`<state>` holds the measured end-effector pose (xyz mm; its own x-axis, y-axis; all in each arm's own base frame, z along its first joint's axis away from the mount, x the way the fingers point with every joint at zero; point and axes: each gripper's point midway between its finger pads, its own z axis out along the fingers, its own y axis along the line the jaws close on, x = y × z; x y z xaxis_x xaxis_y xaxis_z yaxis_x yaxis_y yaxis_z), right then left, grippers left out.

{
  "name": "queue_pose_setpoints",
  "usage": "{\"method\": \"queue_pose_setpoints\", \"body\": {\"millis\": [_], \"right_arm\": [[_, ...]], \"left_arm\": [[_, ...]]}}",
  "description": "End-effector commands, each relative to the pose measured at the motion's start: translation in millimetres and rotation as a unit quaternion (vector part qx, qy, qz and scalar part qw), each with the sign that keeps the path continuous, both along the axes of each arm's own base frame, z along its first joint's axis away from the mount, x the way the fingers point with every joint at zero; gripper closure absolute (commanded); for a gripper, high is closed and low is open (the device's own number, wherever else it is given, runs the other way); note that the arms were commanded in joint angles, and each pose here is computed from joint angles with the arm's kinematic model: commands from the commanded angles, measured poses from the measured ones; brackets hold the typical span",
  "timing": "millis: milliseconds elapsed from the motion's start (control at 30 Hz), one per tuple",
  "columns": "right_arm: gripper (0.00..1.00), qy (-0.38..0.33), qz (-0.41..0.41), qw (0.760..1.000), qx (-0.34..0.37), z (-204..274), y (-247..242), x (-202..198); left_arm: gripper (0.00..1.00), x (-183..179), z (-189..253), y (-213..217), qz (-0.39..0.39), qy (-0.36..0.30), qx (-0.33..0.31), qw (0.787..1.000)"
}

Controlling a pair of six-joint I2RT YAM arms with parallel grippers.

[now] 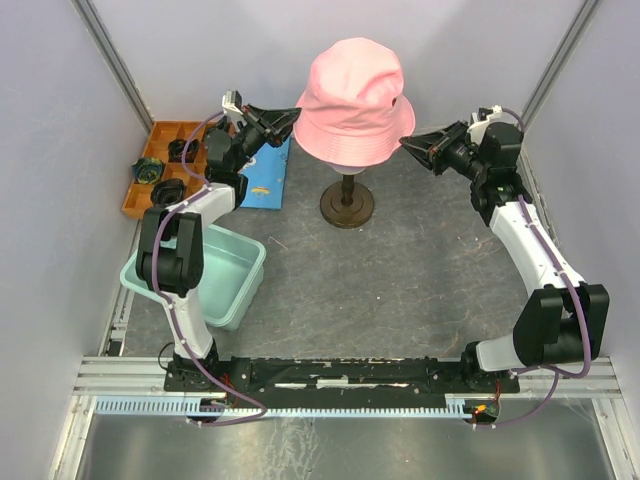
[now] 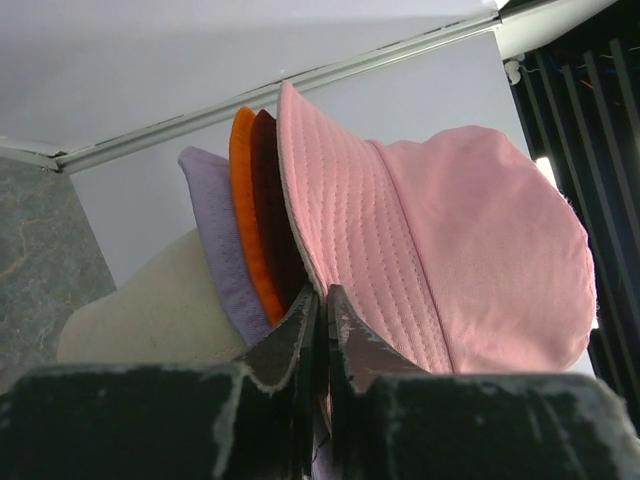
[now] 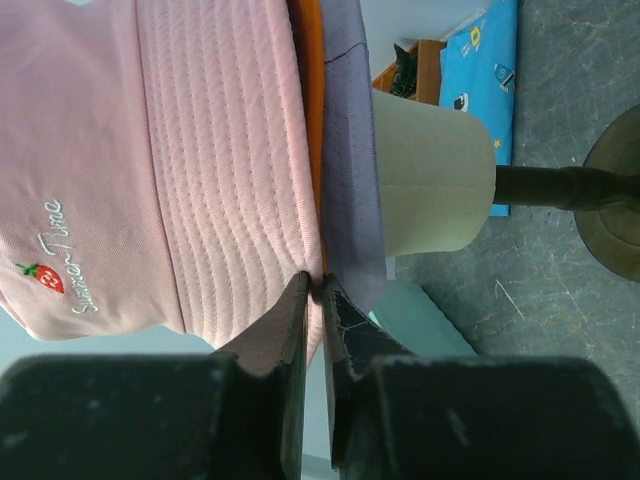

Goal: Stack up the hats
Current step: Adjust the hat on the hat stand.

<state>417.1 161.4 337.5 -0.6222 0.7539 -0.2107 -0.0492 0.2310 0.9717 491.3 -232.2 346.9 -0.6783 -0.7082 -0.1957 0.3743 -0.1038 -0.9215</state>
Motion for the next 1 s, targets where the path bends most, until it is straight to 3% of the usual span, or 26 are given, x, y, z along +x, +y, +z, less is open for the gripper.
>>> {"method": "queue_pose_setpoints", "body": {"millis": [0,133,300,467,600,667,833,967], "right_arm": [[0.80,-0.001,0.005,1.000,-0.012,4,2,1],[0.71,-0.006,0.005,1.000,-0.014,8,2,0],[0.67,-0.010,0.004,1.000,-0.015,12,2,-1],[0.66,-0.013,0.003,1.000,-0.015,16,2,-1],[0.57,-0.020,0.001,1.000,-0.019,21,0,-3],[0.49,-0.020,0.000,1.000,-0.024,23,0,-6],[0.16,-0.017,-0.010,0.999,-0.041,22,-4,-12],[0.06,-0.008,-0.026,0.997,-0.069,17,-12,-19]], "left_arm": [[0.85,-18,-96,-32,-0.088,0.114,0.092,0.985],[0.73,-18,-95,-30,-0.082,0.113,0.089,0.986],[0.59,-14,-88,-23,-0.067,0.106,0.081,0.989],[0.56,-7,-76,-4,-0.038,0.098,0.073,0.992],[0.55,-2,-66,16,-0.013,0.090,0.070,0.993],[0.54,0,-60,24,-0.002,0.086,0.077,0.993],[0.51,6,-39,33,0.021,0.066,0.109,0.992],[0.50,9,-23,36,0.034,0.049,0.135,0.989]]}}
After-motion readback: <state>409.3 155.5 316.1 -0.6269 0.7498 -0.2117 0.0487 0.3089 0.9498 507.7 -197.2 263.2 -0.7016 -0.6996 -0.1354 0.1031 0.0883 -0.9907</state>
